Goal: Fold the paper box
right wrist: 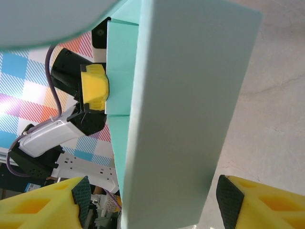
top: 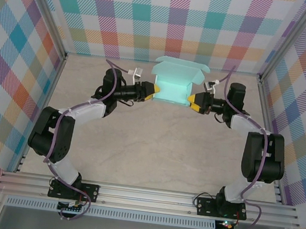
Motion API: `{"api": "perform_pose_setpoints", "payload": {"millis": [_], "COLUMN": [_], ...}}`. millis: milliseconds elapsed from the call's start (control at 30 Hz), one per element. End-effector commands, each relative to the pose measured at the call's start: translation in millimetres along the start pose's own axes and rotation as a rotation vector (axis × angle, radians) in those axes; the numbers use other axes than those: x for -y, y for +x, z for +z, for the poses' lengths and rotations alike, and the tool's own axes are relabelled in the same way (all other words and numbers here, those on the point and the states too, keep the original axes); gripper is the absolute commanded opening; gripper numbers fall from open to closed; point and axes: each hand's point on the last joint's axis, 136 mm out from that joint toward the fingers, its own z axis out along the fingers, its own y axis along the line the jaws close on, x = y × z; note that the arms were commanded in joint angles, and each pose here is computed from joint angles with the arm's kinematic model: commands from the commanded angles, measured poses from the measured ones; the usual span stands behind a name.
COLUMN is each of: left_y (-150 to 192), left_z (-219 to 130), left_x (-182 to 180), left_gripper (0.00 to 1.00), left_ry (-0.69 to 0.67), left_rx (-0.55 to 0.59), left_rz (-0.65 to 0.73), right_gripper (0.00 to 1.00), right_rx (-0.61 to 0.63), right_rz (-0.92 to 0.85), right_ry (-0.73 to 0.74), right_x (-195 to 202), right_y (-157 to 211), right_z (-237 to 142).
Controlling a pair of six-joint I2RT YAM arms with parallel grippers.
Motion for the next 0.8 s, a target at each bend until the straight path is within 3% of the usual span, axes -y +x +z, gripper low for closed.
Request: {"api": "perform_pose_setpoints", "payload": {"millis": [0,300,767], "left_y": [-12.4,-12.0,4.5], "left_z": [-0.5,1.6,12.1], "left_x": [22.0,30.0,23.7], "left_gripper": [0.28,0.27,0.26], "left_ry": [0.069,0.099,0.069], "left_rx": [0.018,0.001,-0.06], "left_rz": [0.047,0.055,0.077], "right_gripper": [0.72,0.73,0.64], "right_rx": [-0.028,-0.02,-0.081], "right_rz": [-0.038,-0.05,-0.03], "right_ry": [-0.031,-0.031,-0.043], "right_x": [-6.6,-9.4,-14.5], "right_y": [-1.1,-2.6,1.0], "right_z": [3.6,4.0,13.5]}}
